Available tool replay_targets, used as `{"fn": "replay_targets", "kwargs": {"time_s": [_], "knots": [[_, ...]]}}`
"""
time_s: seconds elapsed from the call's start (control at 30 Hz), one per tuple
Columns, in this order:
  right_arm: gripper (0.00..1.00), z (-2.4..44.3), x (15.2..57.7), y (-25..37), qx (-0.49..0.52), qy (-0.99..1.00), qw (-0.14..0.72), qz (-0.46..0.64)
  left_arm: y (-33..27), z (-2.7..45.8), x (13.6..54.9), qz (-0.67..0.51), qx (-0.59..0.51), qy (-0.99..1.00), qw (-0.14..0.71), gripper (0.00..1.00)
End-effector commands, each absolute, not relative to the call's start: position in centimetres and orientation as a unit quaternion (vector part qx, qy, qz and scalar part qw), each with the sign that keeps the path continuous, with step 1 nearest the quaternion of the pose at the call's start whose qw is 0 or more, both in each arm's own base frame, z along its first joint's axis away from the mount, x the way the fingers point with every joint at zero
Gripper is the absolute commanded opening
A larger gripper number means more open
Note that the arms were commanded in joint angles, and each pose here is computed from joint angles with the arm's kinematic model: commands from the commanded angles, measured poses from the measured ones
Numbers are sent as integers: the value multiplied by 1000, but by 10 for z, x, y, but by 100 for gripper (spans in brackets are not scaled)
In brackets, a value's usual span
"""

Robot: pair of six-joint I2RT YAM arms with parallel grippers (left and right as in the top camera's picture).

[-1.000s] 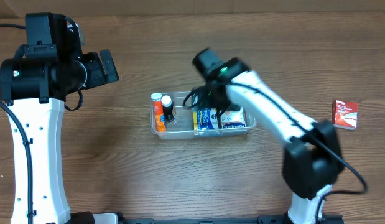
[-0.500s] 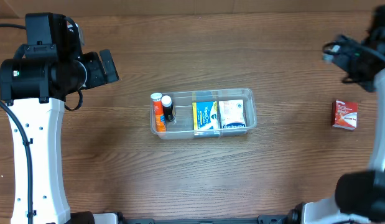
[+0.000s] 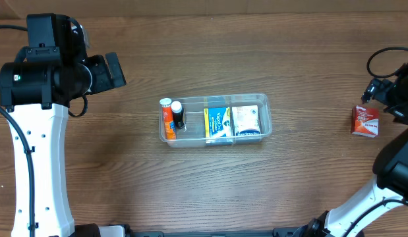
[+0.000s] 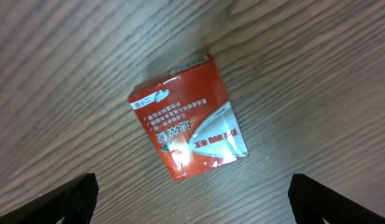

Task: Pack container
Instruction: 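Move the right gripper to the red box and grasp it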

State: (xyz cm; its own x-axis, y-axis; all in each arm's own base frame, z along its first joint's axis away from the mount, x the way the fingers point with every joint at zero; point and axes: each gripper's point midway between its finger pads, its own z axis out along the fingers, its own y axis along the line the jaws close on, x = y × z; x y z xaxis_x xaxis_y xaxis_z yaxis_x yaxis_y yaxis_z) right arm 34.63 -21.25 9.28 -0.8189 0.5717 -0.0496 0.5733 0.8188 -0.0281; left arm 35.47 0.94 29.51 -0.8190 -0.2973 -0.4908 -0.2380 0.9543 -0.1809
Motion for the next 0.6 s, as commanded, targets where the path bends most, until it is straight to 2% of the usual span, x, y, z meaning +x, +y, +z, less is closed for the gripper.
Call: {"fn": "replay_targets", "kwargs": {"time_s": [0.0, 0.57], "knots": [[100, 75, 348, -211, 283, 959, 2, -8, 9, 295, 355, -57, -133, 953, 267, 100], [100, 25, 344, -207, 248, 969, 1, 5, 9, 295, 355, -57, -133, 953, 267, 100]]}}
